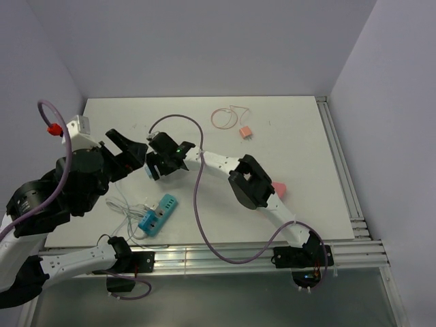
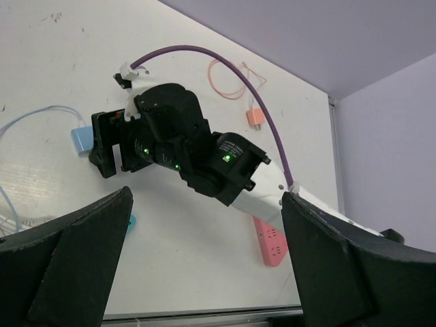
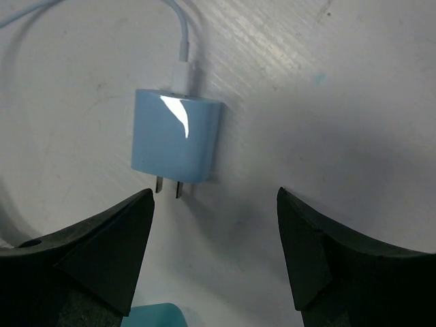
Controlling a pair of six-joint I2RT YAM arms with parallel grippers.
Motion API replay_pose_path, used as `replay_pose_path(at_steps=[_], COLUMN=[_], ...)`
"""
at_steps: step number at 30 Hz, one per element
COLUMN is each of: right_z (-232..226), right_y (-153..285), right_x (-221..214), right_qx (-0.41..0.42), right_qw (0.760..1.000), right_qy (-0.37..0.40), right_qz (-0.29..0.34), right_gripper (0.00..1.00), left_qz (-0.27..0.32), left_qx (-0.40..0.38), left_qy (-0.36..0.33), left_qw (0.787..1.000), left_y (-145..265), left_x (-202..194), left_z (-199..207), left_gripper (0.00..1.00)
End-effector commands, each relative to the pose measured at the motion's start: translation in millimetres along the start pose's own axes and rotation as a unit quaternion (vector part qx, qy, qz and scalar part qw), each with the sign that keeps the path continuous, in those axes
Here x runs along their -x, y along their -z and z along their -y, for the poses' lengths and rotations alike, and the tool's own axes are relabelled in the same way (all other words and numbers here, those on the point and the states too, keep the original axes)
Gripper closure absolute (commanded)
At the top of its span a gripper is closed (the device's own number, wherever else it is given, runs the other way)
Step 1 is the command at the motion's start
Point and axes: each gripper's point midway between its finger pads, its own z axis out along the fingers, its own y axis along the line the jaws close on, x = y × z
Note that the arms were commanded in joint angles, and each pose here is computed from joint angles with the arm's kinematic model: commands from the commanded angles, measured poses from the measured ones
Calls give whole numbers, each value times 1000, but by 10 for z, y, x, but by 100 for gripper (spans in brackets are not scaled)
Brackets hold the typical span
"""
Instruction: Insert the plug
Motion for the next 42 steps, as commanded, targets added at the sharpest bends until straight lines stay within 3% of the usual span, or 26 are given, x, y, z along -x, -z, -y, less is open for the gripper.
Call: replay_pose_path(at_steps=[1, 9, 21, 24, 26, 27, 30, 31, 33, 42], right_z=[-245, -354, -309, -235, -210, -166, -127, -121, -41, 744], right_y=[138, 96, -278, -328, -328, -324, -232, -123, -79, 797], right_x=[304, 422, 284, 230, 189, 185, 268, 388, 471, 1198], right_qx=[36, 50, 24, 7, -4, -16, -31, -31, -29, -17], right_qw=[998, 997, 998, 999, 999, 999, 998, 997, 995, 968], right_qy=[21, 11, 8, 10, 14, 13, 8, 0, -30, -120], right_qz=[37, 65, 52, 43, 39, 40, 60, 76, 94, 220], right_gripper=[21, 21, 26, 34, 44, 55, 75, 89, 100, 100], left_qz=[13, 12, 18, 17, 17, 17, 14, 12, 10, -13], left_qx=[-13, -18, -41, -44, -44, -44, -39, -36, -30, -1], left_qy=[-3, -6, 10, 8, 7, 7, 1, -3, -11, -56], left_qw=[1000, 1000, 999, 999, 999, 999, 999, 999, 999, 998], left_y=[-29, -41, 20, 16, 7, -1, -29, -47, -86, -267], left_x=[31, 11, 45, 39, 33, 25, -4, -24, -62, -149], left_z=[58, 69, 82, 100, 104, 106, 105, 105, 94, 240], left_gripper=[4, 4, 5, 5, 5, 5, 5, 6, 8, 16])
